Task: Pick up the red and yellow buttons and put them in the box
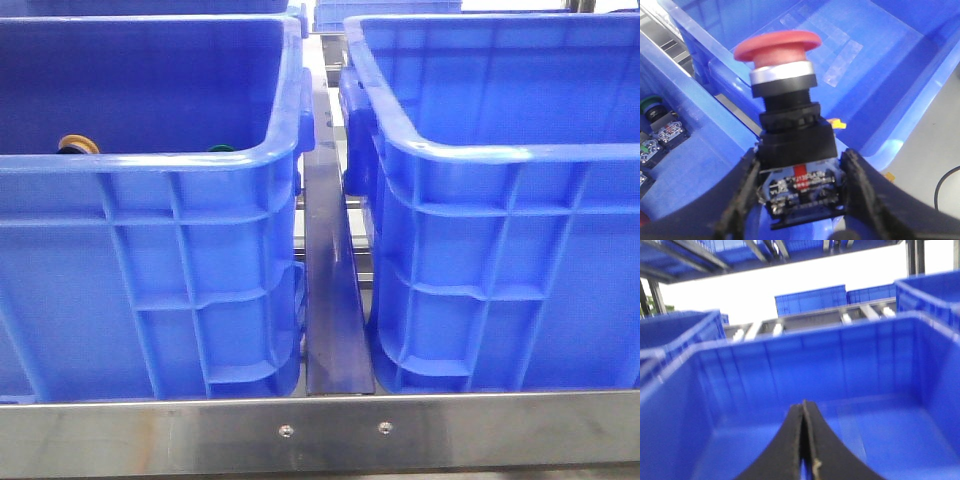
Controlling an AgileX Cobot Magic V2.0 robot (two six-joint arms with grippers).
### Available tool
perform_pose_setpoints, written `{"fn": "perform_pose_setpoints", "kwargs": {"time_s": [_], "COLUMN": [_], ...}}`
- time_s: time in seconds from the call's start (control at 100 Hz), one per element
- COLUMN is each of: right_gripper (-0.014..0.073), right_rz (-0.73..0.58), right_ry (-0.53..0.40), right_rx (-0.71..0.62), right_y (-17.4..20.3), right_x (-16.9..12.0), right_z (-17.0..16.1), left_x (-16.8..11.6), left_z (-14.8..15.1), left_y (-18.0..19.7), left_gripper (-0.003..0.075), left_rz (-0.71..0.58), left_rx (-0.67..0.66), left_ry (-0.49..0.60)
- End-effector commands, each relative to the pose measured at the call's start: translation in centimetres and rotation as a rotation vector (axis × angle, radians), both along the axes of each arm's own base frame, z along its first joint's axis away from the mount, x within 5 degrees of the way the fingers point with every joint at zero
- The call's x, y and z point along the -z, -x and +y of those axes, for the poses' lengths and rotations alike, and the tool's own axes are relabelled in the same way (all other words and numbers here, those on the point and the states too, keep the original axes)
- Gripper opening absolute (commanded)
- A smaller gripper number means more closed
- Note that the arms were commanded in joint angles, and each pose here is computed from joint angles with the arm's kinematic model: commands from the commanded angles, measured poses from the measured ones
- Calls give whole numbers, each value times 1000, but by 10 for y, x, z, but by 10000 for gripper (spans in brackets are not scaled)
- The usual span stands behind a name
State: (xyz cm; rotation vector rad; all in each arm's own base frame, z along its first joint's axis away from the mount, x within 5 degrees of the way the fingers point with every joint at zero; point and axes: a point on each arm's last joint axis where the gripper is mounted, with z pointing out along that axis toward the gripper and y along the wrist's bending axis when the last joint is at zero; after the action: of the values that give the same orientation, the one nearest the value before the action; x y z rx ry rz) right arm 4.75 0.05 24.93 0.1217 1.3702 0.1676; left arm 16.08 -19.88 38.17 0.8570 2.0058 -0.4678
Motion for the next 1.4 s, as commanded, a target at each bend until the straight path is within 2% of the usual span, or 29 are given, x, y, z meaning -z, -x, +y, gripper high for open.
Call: {"fn": "perform_pose_setpoints", "kwargs": {"time_s": [0.0, 0.11, 0.22, 0.34, 0.45, 0.64, 0.74, 0.93, 1.0, 1.11, 1.19, 1.39], "right_gripper": [-68, -68, -68, -68, -68, -51, 62, 503, 601, 624, 623, 623], "right_rz": [-69, 13, 148, 302, 415, 497, 520, 524, 513, 482, 482, 548], "right_ry": [-19, -25, -29, -57, -100, -113, -150, -233, -260, -331, -342, -403], "right_rx": [-2, 6, 15, 3, -29, -35, -62, -122, -140, -194, -258, -564], "right_y": [11, 19, 18, 8, -7, -28, -34, -36, -36, -38, -44, -74], "right_x": [-41, -76, -105, -127, -135, -131, -129, -130, -131, -135, -136, -135], "right_z": [0, -1, -2, -1, 3, 4, 7, 13, 14, 19, 24, 50], "left_x": [-23, -23, -23, -23, -23, -23, -23, -23, -23, -23, -23, -23], "left_z": [1, 1, 1, 1, 1, 1, 1, 1, 1, 1, 1, 1], "left_y": [4, 4, 4, 4, 4, 4, 4, 4, 4, 4, 4, 4], "left_gripper": [-20, -20, -20, -20, -20, -20, -20, -20, -20, -20, -20, -20], "left_rz": [-83, -83, -83, -83, -83, -83, -83, -83, -83, -83, -83, -83], "left_rx": [20, 20, 20, 20, 20, 20, 20, 20, 20, 20, 20, 20], "left_ry": [103, 103, 103, 103, 103, 103, 103, 103, 103, 103, 103, 103]}}
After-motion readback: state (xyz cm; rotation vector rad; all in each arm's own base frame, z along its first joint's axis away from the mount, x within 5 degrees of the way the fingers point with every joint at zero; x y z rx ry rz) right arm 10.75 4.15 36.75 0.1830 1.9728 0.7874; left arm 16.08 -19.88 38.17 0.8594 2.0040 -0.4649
